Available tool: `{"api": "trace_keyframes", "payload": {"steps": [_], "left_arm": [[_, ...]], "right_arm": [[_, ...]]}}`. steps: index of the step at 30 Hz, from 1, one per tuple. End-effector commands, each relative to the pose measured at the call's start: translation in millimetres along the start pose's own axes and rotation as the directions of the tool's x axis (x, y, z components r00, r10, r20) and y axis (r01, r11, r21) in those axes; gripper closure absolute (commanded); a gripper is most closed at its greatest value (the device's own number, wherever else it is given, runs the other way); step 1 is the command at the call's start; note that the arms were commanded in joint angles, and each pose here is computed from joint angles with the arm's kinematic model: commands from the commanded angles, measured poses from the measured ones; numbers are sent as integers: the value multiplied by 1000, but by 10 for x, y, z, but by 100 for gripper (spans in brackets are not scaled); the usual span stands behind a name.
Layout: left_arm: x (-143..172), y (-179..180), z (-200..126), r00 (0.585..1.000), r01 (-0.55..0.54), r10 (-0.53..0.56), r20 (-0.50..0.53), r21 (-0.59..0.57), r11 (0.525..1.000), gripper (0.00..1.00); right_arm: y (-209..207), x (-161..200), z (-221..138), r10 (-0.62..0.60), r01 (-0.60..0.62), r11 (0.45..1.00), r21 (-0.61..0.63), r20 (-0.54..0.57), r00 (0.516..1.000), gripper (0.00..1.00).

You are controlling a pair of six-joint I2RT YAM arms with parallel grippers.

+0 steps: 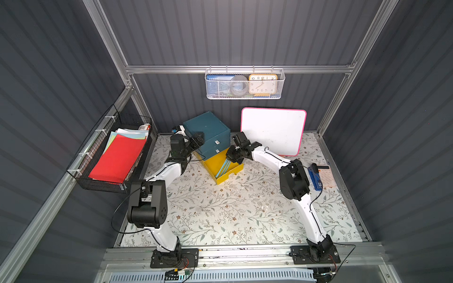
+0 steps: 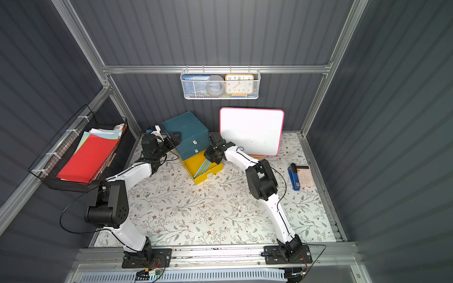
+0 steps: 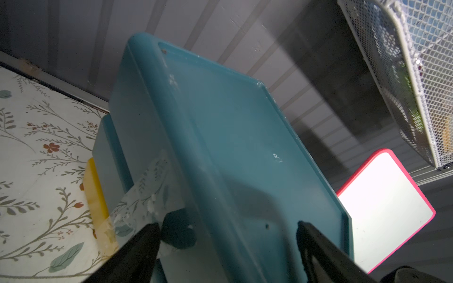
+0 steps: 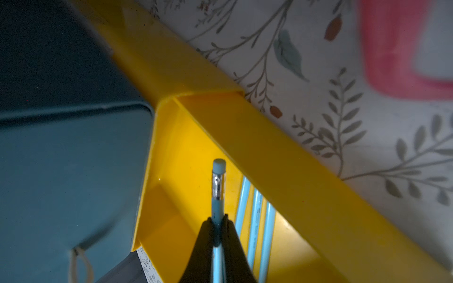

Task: Please place the pencils in the drawer according to their color
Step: Place the pencil in the drawer, then close the drawer in the storage box.

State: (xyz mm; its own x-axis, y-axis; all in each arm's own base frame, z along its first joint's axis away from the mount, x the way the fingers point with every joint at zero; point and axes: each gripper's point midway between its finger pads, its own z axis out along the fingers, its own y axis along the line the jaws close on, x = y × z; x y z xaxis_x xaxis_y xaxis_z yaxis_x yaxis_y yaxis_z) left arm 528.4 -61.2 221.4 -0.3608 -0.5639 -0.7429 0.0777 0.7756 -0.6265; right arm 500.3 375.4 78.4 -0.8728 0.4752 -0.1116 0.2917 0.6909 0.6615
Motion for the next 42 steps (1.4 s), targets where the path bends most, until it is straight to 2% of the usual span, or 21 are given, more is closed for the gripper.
{"api": "trace_keyframes", "payload": {"steps": [1,3,6,9,15,21,27,34,38,41,42], "left_arm": [[127,-29,23,998,-21,22,-54,16,1000,8],[135,-27,20,998,-21,22,-56,15,1000,9],[136,-28,20,998,-19,19,-56,16,1000,9],[142,-27,20,998,-18,19,-56,16,1000,9],[149,-13,21,998,-16,17,-57,13,1000,9],[151,-21,11,998,-16,17,-57,15,1000,9],[157,-5,-1,998,-18,18,-58,7,1000,9],[139,-18,-15,998,-23,24,-54,8,1000,9],[136,-15,-21,998,-26,26,-55,4,1000,9],[138,-10,-17,998,-27,27,-55,0,1000,9],[129,-15,-17,998,-27,27,-55,1,1000,9]], "right_arm": [[-27,-51,50,-1,1,1000,10,13,1000,100],[-12,-47,37,-7,7,1000,6,10,1000,86],[-31,-11,-5,-19,19,1000,24,-1,1000,73],[31,26,-70,-47,47,999,17,-3,999,69],[244,155,-280,-96,97,995,-30,5,995,68],[523,453,-618,-116,114,982,-149,-3,993,68],[215,662,-758,-12,12,983,-183,1,1000,68],[-536,750,-788,128,-118,986,-121,82,988,72],[-747,804,-678,170,-162,982,-101,72,983,83],[-799,801,-578,205,-196,974,-112,66,977,100],[-797,790,-555,213,-204,972,-120,67,975,100]]}}
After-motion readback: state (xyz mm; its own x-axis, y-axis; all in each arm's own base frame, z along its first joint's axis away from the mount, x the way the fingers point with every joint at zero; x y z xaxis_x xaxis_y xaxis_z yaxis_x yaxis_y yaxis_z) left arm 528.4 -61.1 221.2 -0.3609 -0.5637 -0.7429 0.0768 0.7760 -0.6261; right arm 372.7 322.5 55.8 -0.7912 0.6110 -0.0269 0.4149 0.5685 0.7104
